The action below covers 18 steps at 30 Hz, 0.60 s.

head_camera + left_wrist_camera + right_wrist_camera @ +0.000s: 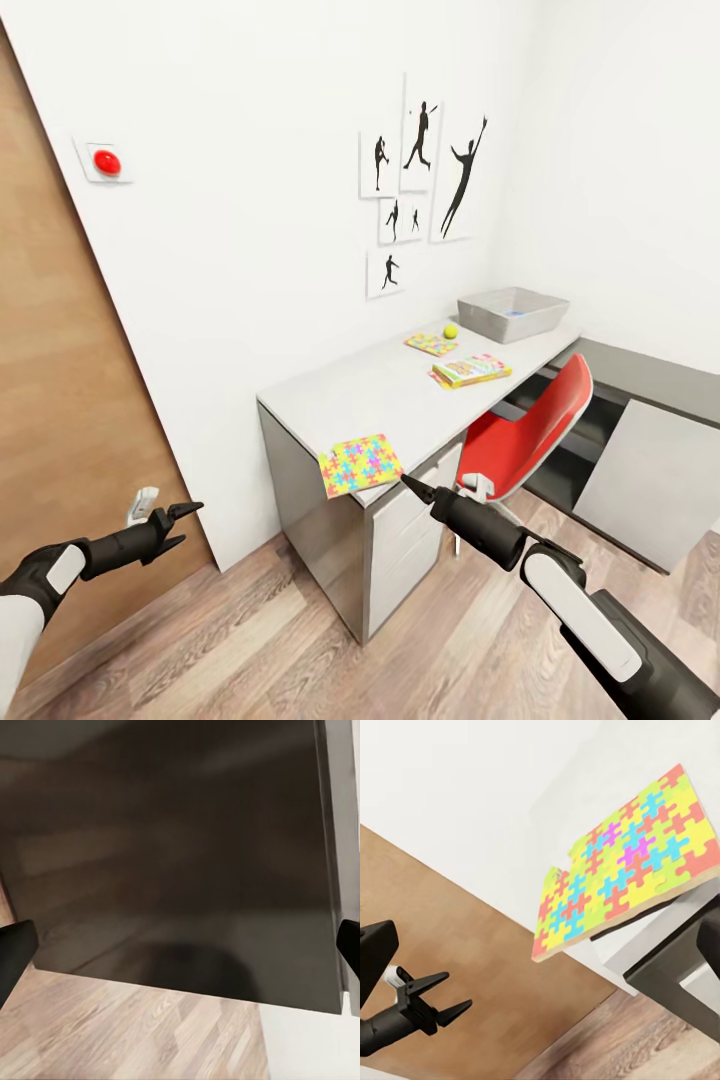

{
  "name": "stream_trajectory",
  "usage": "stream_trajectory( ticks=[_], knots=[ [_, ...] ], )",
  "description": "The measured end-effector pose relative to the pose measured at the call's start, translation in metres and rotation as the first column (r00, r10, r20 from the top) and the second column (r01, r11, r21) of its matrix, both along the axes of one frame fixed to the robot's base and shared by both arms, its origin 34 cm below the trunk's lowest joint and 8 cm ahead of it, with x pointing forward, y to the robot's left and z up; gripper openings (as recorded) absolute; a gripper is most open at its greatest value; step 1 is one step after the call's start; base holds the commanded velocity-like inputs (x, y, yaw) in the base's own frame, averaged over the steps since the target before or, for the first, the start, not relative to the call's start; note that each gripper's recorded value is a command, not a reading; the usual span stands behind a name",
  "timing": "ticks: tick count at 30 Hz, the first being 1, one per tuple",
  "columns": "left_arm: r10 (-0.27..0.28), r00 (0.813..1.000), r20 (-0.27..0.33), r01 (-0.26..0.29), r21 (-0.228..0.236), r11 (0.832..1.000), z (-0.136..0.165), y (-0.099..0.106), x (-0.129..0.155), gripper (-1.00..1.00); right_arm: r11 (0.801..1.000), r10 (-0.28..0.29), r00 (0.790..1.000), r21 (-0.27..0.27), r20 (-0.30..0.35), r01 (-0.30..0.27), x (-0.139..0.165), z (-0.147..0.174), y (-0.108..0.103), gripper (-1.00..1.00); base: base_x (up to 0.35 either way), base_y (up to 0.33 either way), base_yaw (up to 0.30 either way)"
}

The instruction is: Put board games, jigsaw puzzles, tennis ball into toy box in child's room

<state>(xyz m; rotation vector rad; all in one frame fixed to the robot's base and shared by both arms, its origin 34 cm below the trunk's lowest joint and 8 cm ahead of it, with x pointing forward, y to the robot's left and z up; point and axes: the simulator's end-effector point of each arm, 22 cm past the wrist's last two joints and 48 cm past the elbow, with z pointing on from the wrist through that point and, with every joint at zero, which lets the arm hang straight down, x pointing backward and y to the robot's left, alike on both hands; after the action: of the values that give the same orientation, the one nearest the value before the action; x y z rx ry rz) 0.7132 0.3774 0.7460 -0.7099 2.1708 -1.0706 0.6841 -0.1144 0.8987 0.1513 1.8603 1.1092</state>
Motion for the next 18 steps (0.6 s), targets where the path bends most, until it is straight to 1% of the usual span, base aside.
stream_trajectory(
  ticks=[2, 3, 5, 6, 8, 10, 13, 18],
  knots=[
    [-0.004, 1.0, -0.001, 0.004, -0.009, 1.0, -0.002, -0.002, -0.001, 1.0, 1.0, 0.0, 1.0, 0.002, 0.0, 0.0, 0.0, -0.003, 0.0, 1.0, 0.0, 0.0, 0.0],
    [-0.009, 1.0, -0.001, 0.009, -0.022, 1.0, -0.002, -0.003, -0.001, 1.0, 1.0, 0.0, 1.0, 0.003, 0.0, 0.0, 0.0, -0.004, 0.001, 1.0, 0.0, 0.0, 0.0],
    [-0.019, 1.0, 0.002, 0.019, -0.056, 0.998, -0.001, -0.007, -0.003, 1.0, 1.0, 0.0, 1.0, 0.005, 0.0, 0.0, 0.0, -0.007, 0.001, 1.0, 0.0, 0.0, 0.0],
    [-0.028, 1.0, 0.005, 0.029, -0.085, 0.996, 0.002, -0.01, -0.004, 1.0, 1.0, 0.0, 1.0, 0.006, 0.0, 0.0, 0.0, -0.009, 0.001, 1.0, 0.0, 0.0, 0.0],
    [-0.042, 0.999, 0.013, 0.044, -0.12, 0.992, 0.006, -0.015, -0.005, 1.0, 1.0, 0.0, 1.0, 0.007, 0.0, 0.0, -0.001, -0.012, 0.001, 1.0, 0.0, 0.0, 0.0],
    [-0.058, 0.998, 0.021, 0.06, -0.139, 0.988, 0.007, -0.019, -0.005, 1.0, 1.0, 0.0, 1.0, 0.008, 0.0, 0.0, -0.001, -0.016, 0.001, 1.0, 0.0, 0.0, 0.0],
    [-0.079, 0.997, 0.018, 0.081, -0.139, 0.987, 0.001, -0.025, -0.007, 1.0, 1.0, 0.0, 1.0, 0.008, 0.0, 0.0, -0.001, -0.021, 0.001, 1.0, 0.0, 0.0, 0.0],
    [-0.14, 0.99, -0.005, 0.138, -0.11, 0.984, -0.015, -0.037, -0.015, 1.0, 1.0, 0.0, 1.0, 0.009, 0.0, 0.0, -0.002, -0.029, 0.001, 1.0, 0.0, 0.0, 0.0]
  ],
)
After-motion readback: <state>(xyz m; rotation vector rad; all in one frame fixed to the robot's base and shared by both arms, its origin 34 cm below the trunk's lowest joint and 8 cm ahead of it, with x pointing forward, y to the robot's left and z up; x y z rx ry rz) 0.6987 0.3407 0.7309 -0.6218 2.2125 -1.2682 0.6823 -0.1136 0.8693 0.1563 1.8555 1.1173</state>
